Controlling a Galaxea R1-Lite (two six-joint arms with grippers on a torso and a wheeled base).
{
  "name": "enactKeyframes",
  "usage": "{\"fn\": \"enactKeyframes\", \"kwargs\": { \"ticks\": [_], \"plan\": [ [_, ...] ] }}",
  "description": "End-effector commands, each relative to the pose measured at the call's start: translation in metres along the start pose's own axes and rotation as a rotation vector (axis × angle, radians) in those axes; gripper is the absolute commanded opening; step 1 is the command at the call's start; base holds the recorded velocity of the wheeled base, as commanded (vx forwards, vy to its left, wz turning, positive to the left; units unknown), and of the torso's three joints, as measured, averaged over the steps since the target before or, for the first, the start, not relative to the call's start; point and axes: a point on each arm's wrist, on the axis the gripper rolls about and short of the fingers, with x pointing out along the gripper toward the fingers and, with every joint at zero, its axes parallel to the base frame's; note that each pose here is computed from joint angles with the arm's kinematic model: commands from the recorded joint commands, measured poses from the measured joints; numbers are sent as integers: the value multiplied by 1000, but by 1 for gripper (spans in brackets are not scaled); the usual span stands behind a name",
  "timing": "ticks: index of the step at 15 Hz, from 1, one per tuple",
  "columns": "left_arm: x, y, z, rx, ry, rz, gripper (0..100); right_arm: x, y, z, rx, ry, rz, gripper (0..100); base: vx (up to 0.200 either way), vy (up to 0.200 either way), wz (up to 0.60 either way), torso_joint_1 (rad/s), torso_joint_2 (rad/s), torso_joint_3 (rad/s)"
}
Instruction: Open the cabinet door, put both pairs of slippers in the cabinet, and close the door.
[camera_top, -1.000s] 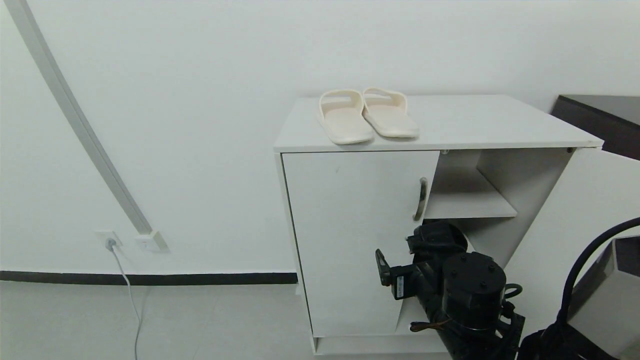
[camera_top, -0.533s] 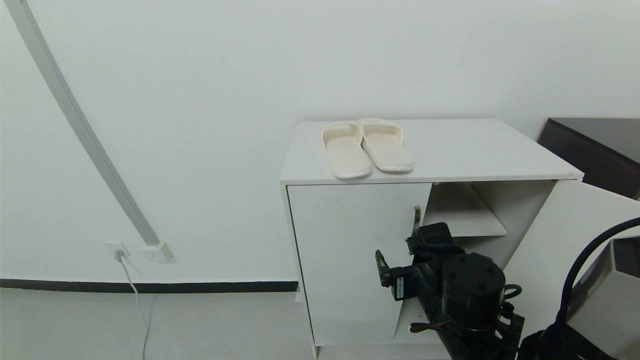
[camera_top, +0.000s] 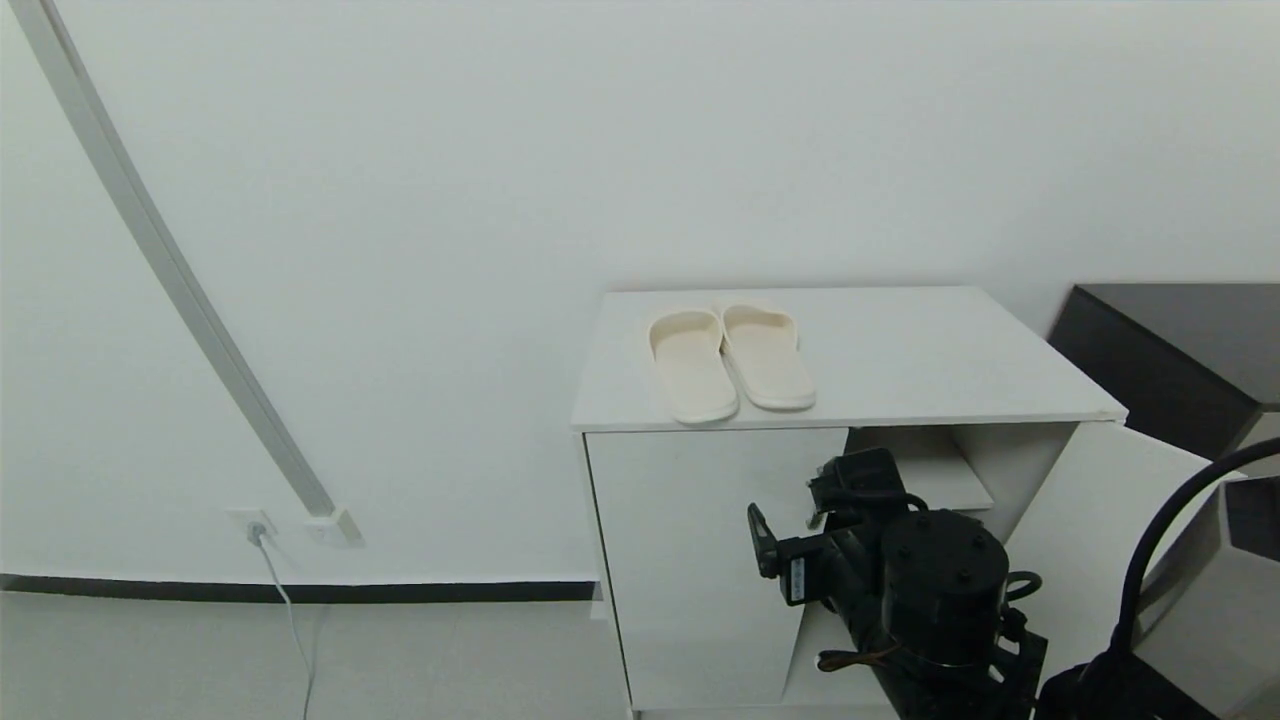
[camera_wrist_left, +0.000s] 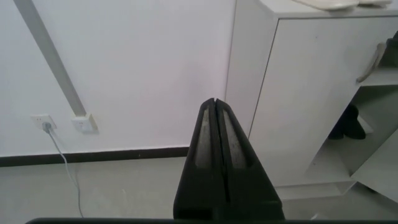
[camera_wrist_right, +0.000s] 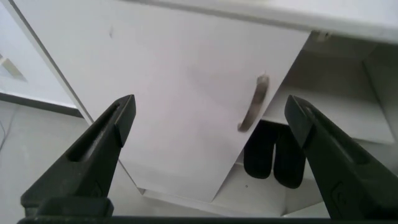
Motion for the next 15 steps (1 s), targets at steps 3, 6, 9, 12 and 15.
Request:
{"fn": "enactKeyframes", "kwargs": {
  "ticks": [3,6,9,12,15],
  "plan": [
    [0,0,0,0,1,0,0,1,-1,-1,0,3,2,100,0,0,0,264,-597,-339],
    [0,0,0,0,1,0,0,1,0,1,5,-3,22,100,0,0,0,230,-502,-281],
    [0,0,0,0,1,0,0,5,3,10,12,-33,32,100,0,0,0,113,-246,-131],
    [0,0,0,0,1,0,0,32,5,44,16,-29,-6,100,0,0,0,0,0,0],
    [0,0,0,0,1,0,0,47,17,77,67,16,-8,100,0,0,0,0,0,0]
  ]
}}
